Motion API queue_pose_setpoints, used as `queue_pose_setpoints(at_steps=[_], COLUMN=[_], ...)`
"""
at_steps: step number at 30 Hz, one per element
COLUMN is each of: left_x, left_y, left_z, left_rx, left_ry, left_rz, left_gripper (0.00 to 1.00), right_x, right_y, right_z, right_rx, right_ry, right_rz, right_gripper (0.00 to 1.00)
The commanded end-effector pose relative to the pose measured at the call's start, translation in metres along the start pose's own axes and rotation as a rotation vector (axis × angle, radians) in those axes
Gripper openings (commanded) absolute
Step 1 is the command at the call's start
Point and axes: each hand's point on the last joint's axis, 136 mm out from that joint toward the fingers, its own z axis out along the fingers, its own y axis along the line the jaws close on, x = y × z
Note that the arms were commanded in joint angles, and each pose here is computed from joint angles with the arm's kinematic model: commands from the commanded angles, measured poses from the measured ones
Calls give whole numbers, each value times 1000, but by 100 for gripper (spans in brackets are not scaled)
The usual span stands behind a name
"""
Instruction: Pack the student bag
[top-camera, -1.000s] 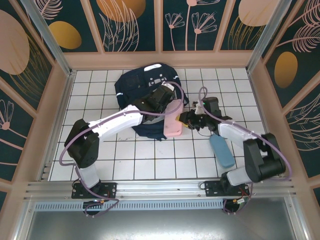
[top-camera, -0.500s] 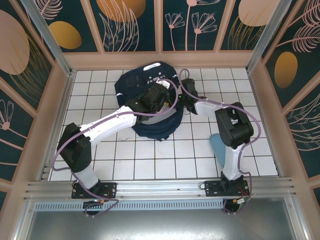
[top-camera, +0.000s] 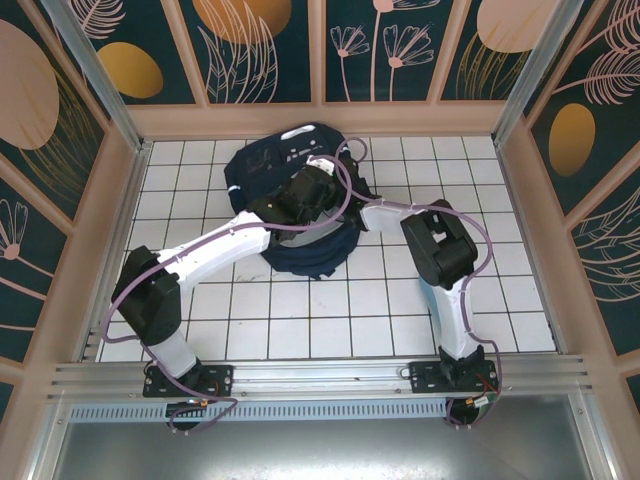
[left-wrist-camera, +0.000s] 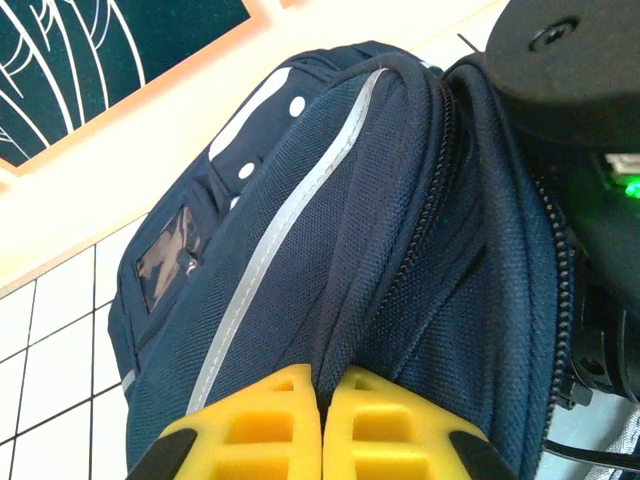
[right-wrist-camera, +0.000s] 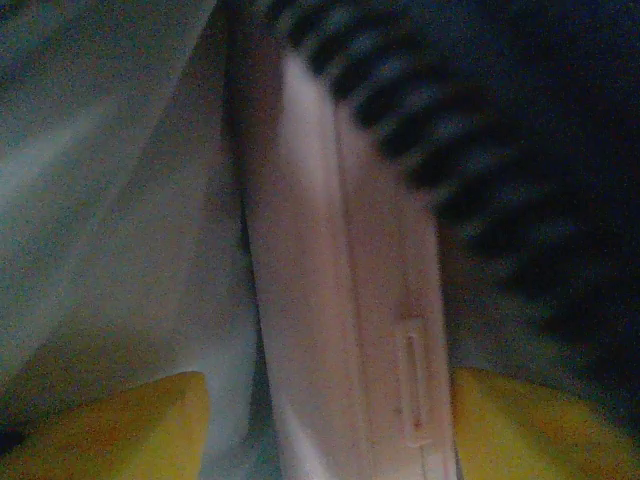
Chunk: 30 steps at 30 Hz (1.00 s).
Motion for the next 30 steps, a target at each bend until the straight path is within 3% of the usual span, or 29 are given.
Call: queue_pose_setpoints(at_steps=[1, 10, 13, 17, 21, 25, 30], left_x=[-55, -56, -51, -34, -15, -3, 17], left_y=[10, 5, -5, -22, -25, -3, 18], left_z=[-34, -34, -32, -24, -17, -20, -21], left_rx=[26, 65, 112, 182, 265, 280, 249], left_ry=[-185, -188, -167, -104, -28, -13, 5], left_rz=[-160, -174, -177, -187, -291, -406, -462], left_gripper=[0, 0, 1, 16, 43, 60, 73], right_x=[8, 36, 41, 13, -5, -8, 5], right_y=[-1, -34, -55, -76, -77, -61, -42], right_z=[-17, -116, -151, -195, -226, -235, -221], right_rx=[46, 45, 72, 181, 245, 257, 241], right_ry=[30, 179, 158, 10, -73, -59, 1], right_rz=[54, 96, 72, -34, -179, -292, -340], right_gripper=[73, 73, 70, 71, 72, 72, 71])
